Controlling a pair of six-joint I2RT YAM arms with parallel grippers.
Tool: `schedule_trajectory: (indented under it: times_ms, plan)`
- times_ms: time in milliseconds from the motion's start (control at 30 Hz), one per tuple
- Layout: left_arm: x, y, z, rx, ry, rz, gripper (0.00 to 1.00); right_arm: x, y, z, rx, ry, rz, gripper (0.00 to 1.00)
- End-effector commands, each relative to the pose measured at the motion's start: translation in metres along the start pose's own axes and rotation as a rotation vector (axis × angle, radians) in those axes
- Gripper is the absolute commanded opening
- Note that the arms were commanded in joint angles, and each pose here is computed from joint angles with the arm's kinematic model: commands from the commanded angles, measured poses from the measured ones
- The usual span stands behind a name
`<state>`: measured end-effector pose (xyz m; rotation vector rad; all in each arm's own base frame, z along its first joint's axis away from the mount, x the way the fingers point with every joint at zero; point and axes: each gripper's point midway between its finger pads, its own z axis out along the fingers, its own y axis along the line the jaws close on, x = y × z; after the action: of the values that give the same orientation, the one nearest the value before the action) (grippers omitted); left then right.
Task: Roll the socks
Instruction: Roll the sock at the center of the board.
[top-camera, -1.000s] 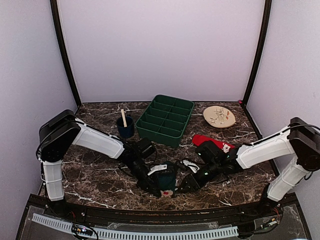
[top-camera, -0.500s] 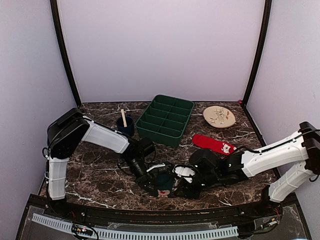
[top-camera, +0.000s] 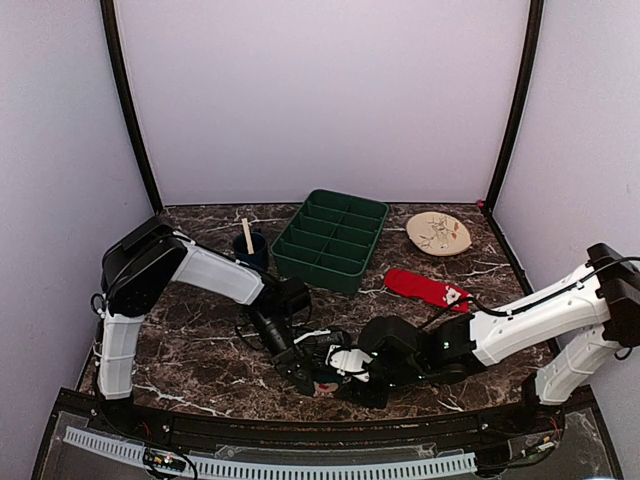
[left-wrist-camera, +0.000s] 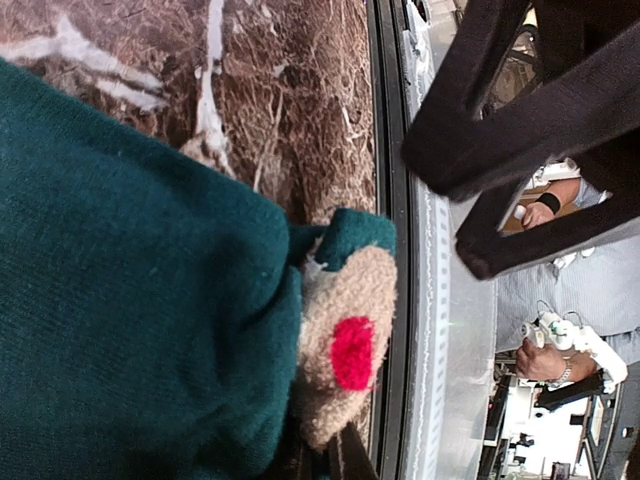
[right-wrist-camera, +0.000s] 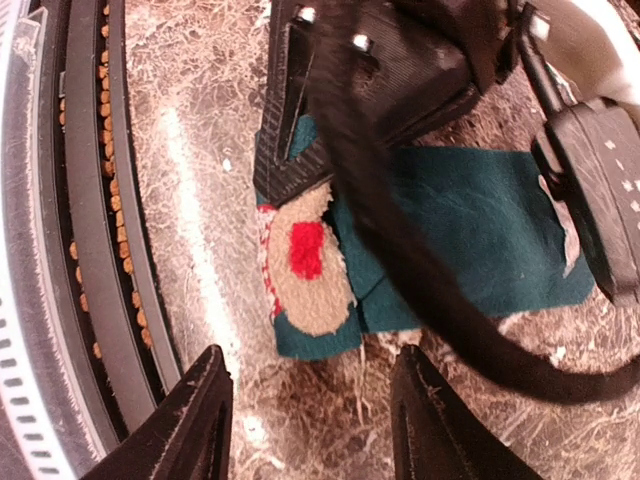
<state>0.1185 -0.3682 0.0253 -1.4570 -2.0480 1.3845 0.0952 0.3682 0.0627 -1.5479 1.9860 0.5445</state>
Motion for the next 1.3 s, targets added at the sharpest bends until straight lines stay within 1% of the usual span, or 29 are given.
schedule_trajectory:
  times_ms: [0,167,200,400,567,667,867,1000,1267]
  plan:
    - [0.003,-0.002,-0.003,0.027,0.008,-0.026,0.0,-0.016,0.0,0.008,0.036,-0.03,-0.068,0.51]
    - [0.003,-0.003,-0.004,0.036,0.003,-0.031,0.0,-0.022,-0.004,0.014,0.066,-0.028,-0.111,0.53]
    - [0.003,-0.003,-0.005,0.039,0.0,-0.033,0.0,-0.017,-0.004,0.02,0.067,-0.006,-0.12,0.54]
    - [0.001,-0.003,-0.006,0.045,-0.007,-0.033,0.0,-0.017,-0.002,0.029,0.06,0.011,-0.146,0.54]
    - [0.0,-0.003,-0.007,0.048,-0.012,-0.032,0.0,-0.016,0.001,0.033,0.042,0.02,-0.153,0.51]
    - [0.0,-0.002,-0.007,0.05,-0.014,-0.035,0.0,-0.016,0.004,0.034,0.035,0.019,-0.162,0.48]
    - [0.0,0.0,-0.007,0.055,-0.016,-0.048,0.0,-0.017,0.003,0.03,0.079,0.019,-0.195,0.42]
    - [0.0,0.001,-0.007,0.058,-0.016,-0.051,0.0,-0.019,0.002,0.022,0.126,0.0,-0.209,0.42]
    - [-0.001,0.001,-0.007,0.06,-0.018,-0.05,0.0,-0.01,0.013,0.025,0.087,0.024,-0.221,0.4]
